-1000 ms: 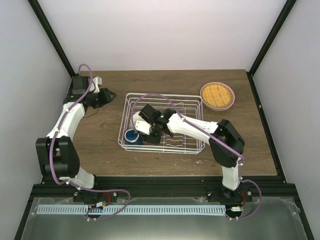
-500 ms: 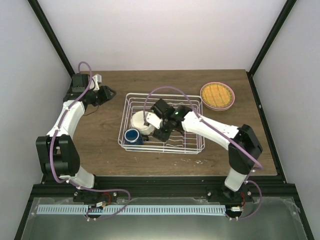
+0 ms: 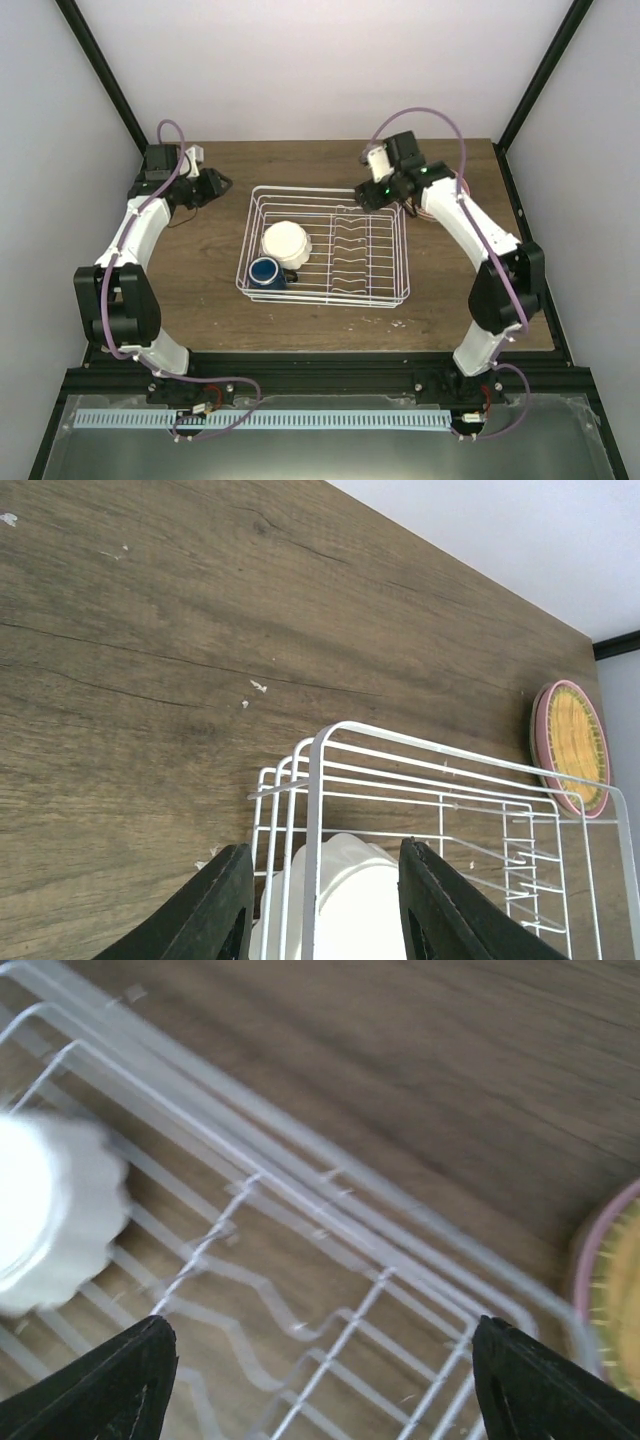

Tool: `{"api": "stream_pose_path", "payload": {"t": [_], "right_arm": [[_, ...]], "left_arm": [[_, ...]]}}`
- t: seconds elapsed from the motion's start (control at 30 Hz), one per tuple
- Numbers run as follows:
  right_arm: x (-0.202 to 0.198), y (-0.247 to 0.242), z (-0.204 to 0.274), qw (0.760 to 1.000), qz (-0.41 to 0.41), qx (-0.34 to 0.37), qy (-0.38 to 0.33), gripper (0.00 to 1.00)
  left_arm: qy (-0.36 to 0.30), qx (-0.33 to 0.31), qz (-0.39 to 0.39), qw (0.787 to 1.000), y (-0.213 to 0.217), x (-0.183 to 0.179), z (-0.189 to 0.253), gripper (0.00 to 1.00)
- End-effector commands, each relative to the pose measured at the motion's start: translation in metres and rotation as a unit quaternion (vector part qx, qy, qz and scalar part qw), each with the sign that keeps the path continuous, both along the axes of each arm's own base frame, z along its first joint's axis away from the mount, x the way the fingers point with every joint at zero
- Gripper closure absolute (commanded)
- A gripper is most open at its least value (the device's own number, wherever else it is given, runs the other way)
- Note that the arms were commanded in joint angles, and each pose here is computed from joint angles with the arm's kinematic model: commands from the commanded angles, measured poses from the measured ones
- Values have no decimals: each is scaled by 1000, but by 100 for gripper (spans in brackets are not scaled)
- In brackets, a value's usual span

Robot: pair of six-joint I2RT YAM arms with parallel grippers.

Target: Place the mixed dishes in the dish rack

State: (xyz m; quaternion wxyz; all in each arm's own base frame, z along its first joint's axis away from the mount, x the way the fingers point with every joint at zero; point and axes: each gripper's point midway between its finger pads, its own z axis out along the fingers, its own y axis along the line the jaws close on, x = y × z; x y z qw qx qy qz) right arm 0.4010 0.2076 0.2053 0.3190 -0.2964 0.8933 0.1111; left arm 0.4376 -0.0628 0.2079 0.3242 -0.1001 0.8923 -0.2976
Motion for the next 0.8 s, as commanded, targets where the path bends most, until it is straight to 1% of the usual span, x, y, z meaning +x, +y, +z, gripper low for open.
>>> {"api": "stream_pose_path", "payload": {"t": [0.0,0.07,0.1,0.13,0.23,0.27,0.33,0.37,0.47,0.5,0.6,0.67,0.77], "right_arm": [[53,-48,-1,992,-119,39,29,18],[72,-75,-14,984,-165,38,53,17],[81,-88,-24,980,-186,35,67,16],[87,-99,-25,976,-202,38,71,14],[105,-130,-39,965,-241,47,88,11],[109,-139,-41,963,-250,51,92,9],[118,-157,-46,957,-268,57,97,5],[121,-166,-50,954,-277,56,100,3],[128,-196,-55,946,-305,52,99,1],[130,-207,-56,942,-315,52,99,1],[131,-240,-60,931,-346,53,100,4],[131,-258,-65,927,-358,51,101,8],[130,-269,-75,924,-363,43,110,12]], "left_arm": [[-9,15,4,1000,6,6,8,59],[-10,28,8,1000,9,6,9,59],[-11,37,11,999,12,5,9,56],[-12,43,13,999,13,5,10,54],[-16,66,24,997,21,4,13,37],[-16,74,29,997,25,3,13,28],[-18,83,34,996,27,3,13,17],[-18,87,36,995,29,4,13,12],[-16,96,40,994,32,7,12,3],[-14,100,40,994,33,8,10,1],[-8,111,39,993,36,14,6,0],[-6,113,37,993,37,19,4,0],[-3,111,33,993,36,27,2,0]]}}
